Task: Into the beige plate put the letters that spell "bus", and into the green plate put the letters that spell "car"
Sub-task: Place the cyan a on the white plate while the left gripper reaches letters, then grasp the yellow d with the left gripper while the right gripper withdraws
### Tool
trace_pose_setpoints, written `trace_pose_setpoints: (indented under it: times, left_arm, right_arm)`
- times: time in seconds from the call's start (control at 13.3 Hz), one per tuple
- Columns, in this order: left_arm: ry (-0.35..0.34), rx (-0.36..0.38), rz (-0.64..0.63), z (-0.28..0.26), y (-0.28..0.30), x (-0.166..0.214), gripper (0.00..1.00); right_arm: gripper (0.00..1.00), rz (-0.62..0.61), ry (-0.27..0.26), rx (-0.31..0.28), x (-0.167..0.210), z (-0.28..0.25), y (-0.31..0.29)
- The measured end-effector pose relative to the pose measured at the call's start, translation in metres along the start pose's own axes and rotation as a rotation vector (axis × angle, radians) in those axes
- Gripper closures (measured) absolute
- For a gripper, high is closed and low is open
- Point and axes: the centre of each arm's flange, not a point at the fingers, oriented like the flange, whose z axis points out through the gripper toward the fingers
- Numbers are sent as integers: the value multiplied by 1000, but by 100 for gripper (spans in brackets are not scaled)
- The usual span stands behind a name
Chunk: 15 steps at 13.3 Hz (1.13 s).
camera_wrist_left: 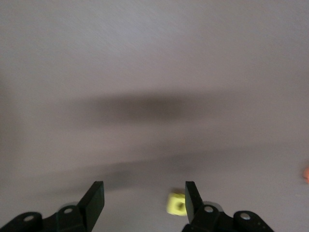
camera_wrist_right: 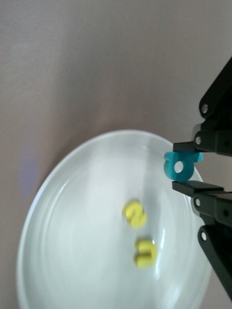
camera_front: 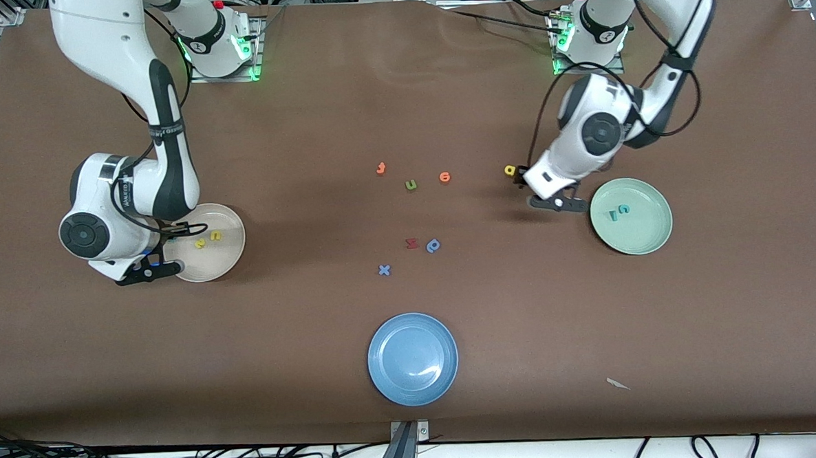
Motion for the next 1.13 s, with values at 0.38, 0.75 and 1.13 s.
trace_pose_setpoints:
  times: [0.38, 0.75, 1.13]
  left_arm:
    - [-8, 10, -1, 36, 23, -39, 13]
    - [13, 19, 24, 49, 18, -51, 19]
    - [26, 17, 36, 51, 19, -51, 28]
  right_arm:
    - [67, -16, 0, -4, -1, 15, -10]
    - [18, -7, 47, 18, 13, -26, -13]
    - [0, 47, 77, 53, 17, -161, 0]
